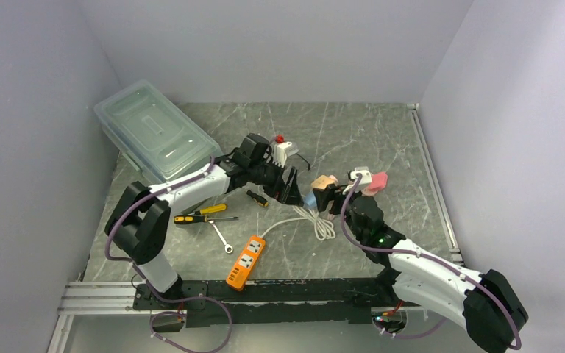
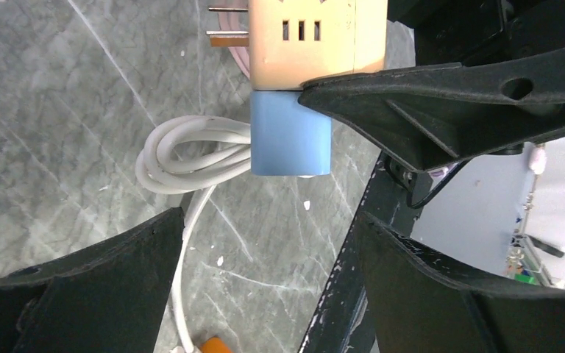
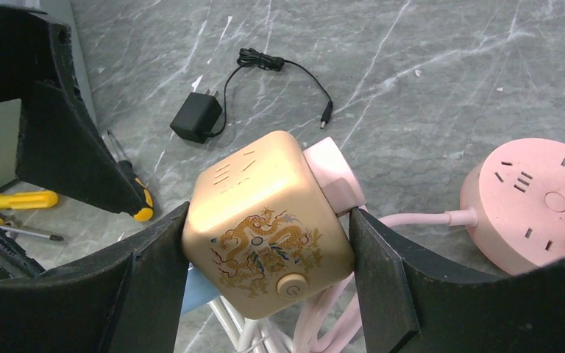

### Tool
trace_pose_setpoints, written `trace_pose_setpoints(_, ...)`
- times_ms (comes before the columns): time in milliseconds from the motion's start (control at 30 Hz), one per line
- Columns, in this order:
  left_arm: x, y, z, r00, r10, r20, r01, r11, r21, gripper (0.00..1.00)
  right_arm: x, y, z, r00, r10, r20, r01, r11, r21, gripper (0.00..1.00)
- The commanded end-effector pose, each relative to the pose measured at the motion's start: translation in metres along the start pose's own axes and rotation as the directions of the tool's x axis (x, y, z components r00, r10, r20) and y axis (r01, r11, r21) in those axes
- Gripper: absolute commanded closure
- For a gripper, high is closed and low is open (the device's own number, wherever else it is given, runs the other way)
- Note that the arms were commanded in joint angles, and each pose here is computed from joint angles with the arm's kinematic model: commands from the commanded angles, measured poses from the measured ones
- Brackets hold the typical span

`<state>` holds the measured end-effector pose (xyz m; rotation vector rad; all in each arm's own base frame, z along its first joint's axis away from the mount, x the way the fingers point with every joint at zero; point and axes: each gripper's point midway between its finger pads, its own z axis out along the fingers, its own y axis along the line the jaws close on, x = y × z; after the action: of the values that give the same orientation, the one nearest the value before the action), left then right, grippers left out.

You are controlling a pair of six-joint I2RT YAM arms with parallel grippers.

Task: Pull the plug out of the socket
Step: Remove the plug from the socket.

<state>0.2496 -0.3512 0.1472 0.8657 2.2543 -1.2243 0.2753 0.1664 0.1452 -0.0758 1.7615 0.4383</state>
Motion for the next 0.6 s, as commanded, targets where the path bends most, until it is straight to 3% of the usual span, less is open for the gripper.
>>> trace_pose_setpoints(0, -0.015, -0.026, 0.005, 0.999, 0.008, 0.047, -0.014, 0.994, 0.113, 0.11, -0.055, 0.021, 0.001, 0.976, 0.114, 0.187, -0.099, 0.991, -0.085, 1.0)
trace_pose_setpoints(200, -0.012, -0.013, 0.01, 0.999, -0.021, 0.024, 0.02, 0.999, 0.049, 0.1, -0.057, 0.028, -0.002, 0.972, 0.133, 0.193, -0.109, 0.986, -0.129, 1.0)
trace_pose_setpoints(567, -0.008, -0.011, 0.024, 0.997, -0.074, -0.001, 0.073, 0.993, 0.088, 0.1, -0.062, 0.037, -0.008, 0.966, 0.155, 0.208, -0.115, 0.975, -0.193, 1.0)
